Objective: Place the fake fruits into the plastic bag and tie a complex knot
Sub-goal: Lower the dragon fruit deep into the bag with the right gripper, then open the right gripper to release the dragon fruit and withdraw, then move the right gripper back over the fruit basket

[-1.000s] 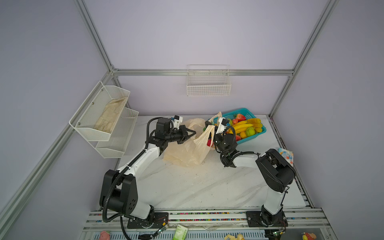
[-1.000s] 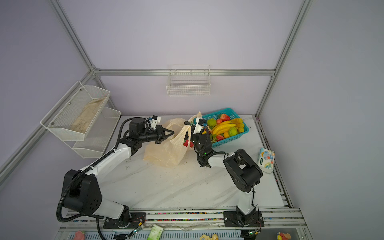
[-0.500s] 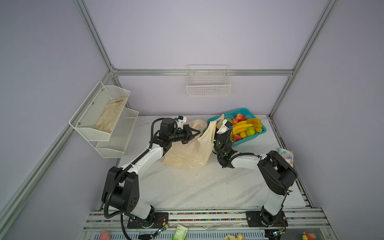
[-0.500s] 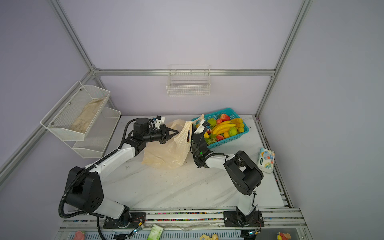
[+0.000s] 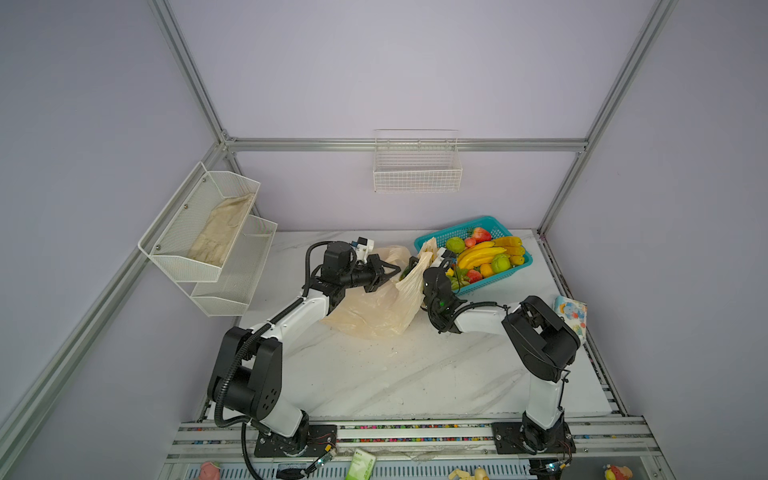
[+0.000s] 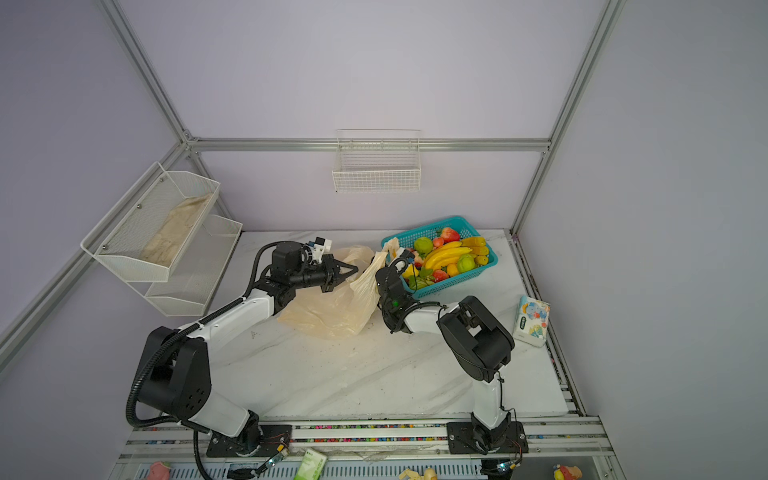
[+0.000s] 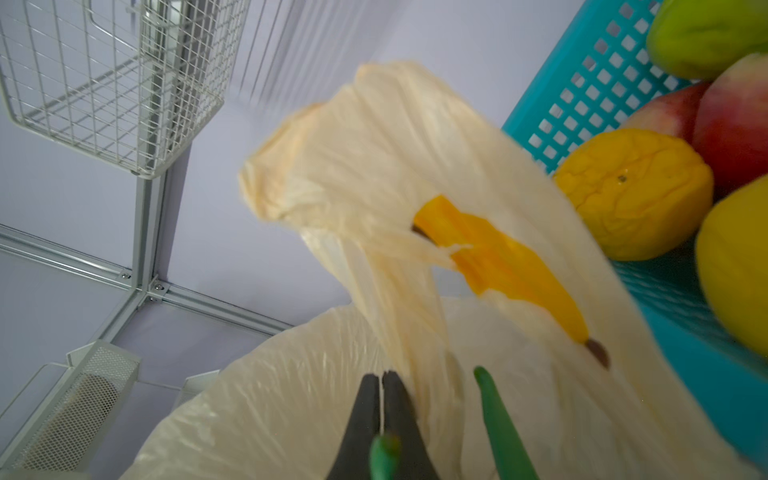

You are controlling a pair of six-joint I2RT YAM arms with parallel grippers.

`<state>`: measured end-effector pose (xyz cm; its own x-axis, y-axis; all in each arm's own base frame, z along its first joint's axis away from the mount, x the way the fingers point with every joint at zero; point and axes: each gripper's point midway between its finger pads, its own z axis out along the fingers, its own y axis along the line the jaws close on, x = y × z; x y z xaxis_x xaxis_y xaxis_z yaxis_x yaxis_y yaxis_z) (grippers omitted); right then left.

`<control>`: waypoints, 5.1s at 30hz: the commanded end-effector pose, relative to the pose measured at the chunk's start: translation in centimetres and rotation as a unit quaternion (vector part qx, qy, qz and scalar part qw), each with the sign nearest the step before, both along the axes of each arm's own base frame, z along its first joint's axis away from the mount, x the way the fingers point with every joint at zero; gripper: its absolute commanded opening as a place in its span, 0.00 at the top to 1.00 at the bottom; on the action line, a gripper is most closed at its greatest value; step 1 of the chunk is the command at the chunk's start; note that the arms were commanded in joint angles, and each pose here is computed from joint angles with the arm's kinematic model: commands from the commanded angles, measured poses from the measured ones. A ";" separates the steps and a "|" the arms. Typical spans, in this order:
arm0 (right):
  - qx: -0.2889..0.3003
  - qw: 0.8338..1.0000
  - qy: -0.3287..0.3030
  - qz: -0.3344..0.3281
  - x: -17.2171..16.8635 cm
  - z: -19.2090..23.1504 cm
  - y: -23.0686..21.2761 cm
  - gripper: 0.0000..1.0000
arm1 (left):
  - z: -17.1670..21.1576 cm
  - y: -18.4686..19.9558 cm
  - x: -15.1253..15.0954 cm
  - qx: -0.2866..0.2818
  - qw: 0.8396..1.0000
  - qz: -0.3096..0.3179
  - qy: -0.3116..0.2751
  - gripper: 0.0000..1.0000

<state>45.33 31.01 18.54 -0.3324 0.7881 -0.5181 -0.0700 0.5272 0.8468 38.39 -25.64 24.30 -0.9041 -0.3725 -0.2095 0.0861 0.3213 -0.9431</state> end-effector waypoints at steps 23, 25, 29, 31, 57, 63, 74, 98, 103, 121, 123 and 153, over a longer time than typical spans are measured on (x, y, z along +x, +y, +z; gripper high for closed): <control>-0.250 0.960 0.018 0.123 -6.4 0.0 -4.1 0.66 | -1.7 4.1 1.2 0.019 0.999 0.043 -0.027 1.00; -0.266 0.956 0.029 0.119 -7.1 -0.7 -5.1 0.66 | -1.6 4.3 1.2 0.019 0.998 0.044 -0.029 1.00; -0.292 0.947 0.060 0.119 -8.1 -3.0 -6.4 0.66 | -1.6 4.5 1.3 0.023 0.998 0.047 -0.032 1.00; -0.293 0.945 0.075 0.124 -8.3 -4.3 -6.6 0.66 | -1.5 4.5 1.3 0.025 0.998 0.046 -0.036 1.00; -0.223 0.931 0.158 0.242 -8.0 -14.1 -2.5 0.73 | -1.7 4.8 1.3 0.041 0.997 0.046 -0.042 1.00; -0.218 0.931 0.161 0.246 -8.0 -14.3 -2.4 0.85 | -1.3 5.0 1.4 0.040 0.997 0.049 -0.047 1.00; -0.146 0.958 0.026 0.247 -8.3 -1.4 -1.9 1.00 | 1.8 7.7 2.2 0.052 0.994 0.070 -0.071 1.00; -0.245 0.939 -0.011 0.241 -8.5 2.2 -2.2 0.86 | 5.6 13.4 3.6 0.110 0.981 0.123 -0.098 1.00; -0.318 0.926 -0.005 0.204 -7.9 2.8 -5.1 0.61 | 3.8 13.4 3.6 0.120 0.981 0.118 -0.092 1.00; -0.335 0.935 0.061 0.094 2.1 3.3 -16.9 0.25 | 3.6 13.3 3.2 0.115 0.981 0.114 -0.107 1.00; -0.337 0.934 0.067 0.098 3.3 2.7 -16.9 0.25 | 3.7 13.3 3.2 0.115 0.981 0.115 -0.109 1.00; -0.455 0.881 0.123 0.046 15.1 0.1 -21.6 0.38 | 3.8 13.2 3.1 0.112 0.981 0.114 -0.112 1.00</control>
<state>59.71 10.36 19.42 -0.5405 0.0882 -0.8367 -0.0393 0.9908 0.1298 42.14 -12.29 27.65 -0.7371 -0.4975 -0.4574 0.1356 0.5542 -0.8213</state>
